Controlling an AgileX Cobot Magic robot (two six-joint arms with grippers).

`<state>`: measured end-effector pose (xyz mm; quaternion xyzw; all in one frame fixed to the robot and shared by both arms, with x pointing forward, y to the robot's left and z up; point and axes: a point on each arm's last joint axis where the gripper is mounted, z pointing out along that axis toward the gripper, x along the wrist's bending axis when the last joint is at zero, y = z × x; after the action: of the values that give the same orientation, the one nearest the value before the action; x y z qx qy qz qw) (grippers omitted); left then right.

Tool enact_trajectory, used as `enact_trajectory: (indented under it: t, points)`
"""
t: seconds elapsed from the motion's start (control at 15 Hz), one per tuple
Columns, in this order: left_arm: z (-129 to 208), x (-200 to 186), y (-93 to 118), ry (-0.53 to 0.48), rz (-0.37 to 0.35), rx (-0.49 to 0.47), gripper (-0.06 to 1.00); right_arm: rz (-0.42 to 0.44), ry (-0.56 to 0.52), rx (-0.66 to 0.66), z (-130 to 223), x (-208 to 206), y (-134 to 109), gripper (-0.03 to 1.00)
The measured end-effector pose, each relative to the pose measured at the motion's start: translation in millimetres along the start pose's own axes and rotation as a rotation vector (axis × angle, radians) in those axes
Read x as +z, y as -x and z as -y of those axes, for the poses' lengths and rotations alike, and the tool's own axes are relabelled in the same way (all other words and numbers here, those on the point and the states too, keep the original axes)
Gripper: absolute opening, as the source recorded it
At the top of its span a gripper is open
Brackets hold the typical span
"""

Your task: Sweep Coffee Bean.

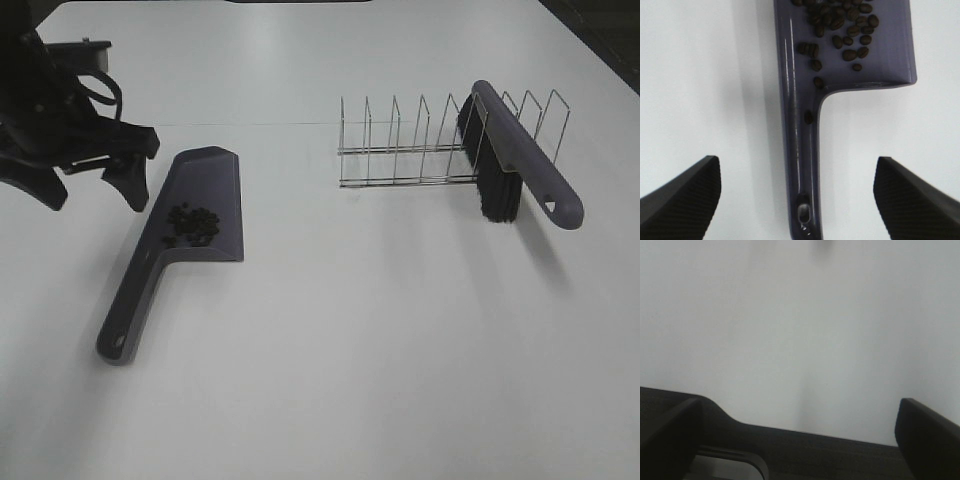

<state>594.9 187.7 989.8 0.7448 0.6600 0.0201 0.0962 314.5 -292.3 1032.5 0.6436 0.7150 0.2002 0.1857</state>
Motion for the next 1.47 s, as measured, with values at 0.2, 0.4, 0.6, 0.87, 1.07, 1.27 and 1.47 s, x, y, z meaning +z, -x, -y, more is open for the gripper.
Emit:
enact_trajectory:
  t: [0.2,0.4,0.6,0.87,1.07,1.27,1.47]
  points:
    - [10.9,-46.2,-10.0,0.057,-0.095,0.05,0.76,-0.004,0.071,-0.001,22.8,-9.3,-1.4,0.93]
    - [18.4,-66.0,-31.6,0.041,-0.13,-0.003,0.76,-0.004,0.146,-0.002,30.5,-17.9,-1.9,0.93]
    - [35.8,-90.9,-50.7,0.026,-0.161,-0.011,0.76,-0.003,0.184,-0.002,34.3,-21.9,-2.2,0.93]
    - [101.3,-122.3,-55.3,0.092,-0.181,-0.004,0.76,-0.058,0.188,-0.074,35.0,-22.4,-5.3,0.93]
    - [148.7,-128.5,-57.2,0.123,-0.175,-0.008,0.76,-0.09,0.188,-0.117,35.3,-22.6,-7.2,0.93]
    - [213.6,-135.9,-59.3,0.221,-0.155,-0.012,0.76,-0.092,0.188,-0.119,35.3,-22.6,-7.3,0.93]
    - [281.7,-149.4,-60.0,0.456,-0.117,0.008,0.76,-0.092,0.188,-0.119,35.3,-22.6,-7.3,0.93]
